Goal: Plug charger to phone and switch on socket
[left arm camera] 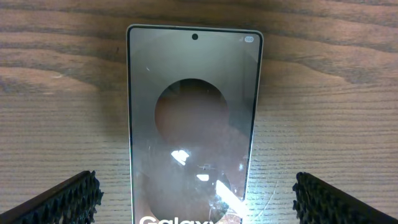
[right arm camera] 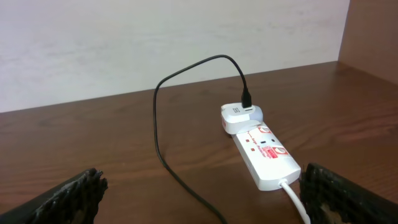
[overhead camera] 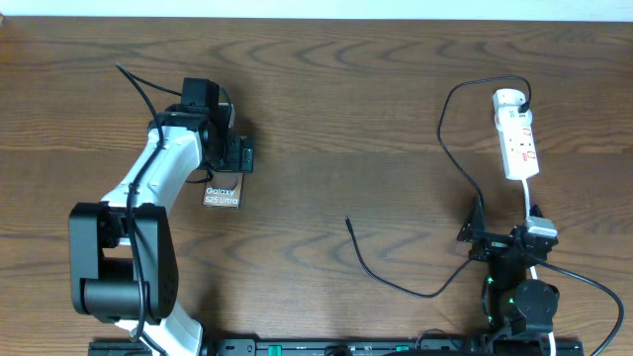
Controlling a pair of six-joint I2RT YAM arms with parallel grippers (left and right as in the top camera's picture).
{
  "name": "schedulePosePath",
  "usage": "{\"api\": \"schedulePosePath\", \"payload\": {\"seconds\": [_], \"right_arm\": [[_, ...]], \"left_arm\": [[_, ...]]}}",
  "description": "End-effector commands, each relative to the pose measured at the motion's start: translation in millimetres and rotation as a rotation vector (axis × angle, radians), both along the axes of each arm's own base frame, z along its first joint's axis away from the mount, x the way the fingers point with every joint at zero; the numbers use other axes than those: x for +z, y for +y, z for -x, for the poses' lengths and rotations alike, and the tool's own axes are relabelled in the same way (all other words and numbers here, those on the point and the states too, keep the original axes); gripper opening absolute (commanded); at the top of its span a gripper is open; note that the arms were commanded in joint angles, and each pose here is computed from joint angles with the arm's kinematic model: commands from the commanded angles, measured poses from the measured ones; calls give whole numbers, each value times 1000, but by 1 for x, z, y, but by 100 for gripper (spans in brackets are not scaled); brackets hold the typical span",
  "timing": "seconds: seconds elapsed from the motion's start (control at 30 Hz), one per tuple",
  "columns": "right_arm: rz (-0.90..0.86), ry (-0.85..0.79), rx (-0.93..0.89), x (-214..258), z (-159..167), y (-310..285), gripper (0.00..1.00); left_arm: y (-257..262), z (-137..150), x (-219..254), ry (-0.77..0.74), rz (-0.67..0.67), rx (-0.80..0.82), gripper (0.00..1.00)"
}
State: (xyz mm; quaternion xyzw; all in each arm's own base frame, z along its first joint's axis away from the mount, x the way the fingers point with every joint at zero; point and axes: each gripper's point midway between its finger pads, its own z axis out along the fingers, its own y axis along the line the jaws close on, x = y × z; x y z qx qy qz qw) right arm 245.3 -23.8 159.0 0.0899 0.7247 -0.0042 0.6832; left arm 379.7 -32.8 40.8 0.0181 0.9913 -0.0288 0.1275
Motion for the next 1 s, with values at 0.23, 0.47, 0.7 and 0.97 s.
{"api": "schedulePosePath", "payload": {"seconds": [0.23,0.47,0.7,0.97], "right_arm": [[10,2,-2,-1,0,-1,99],[10,2,-2,-1,0,-1,99],[10,2,-2,-1,0,-1,99],[10,2,-2,-1,0,-1,99]], "left_arm": [[5,-10,-14,14,-27,-7,98],[4,-10,-14,14,-27,-8,98],[4,-10,-16,17,-27,-8,98],[4,-10,-19,20,-27,-8,98]]}}
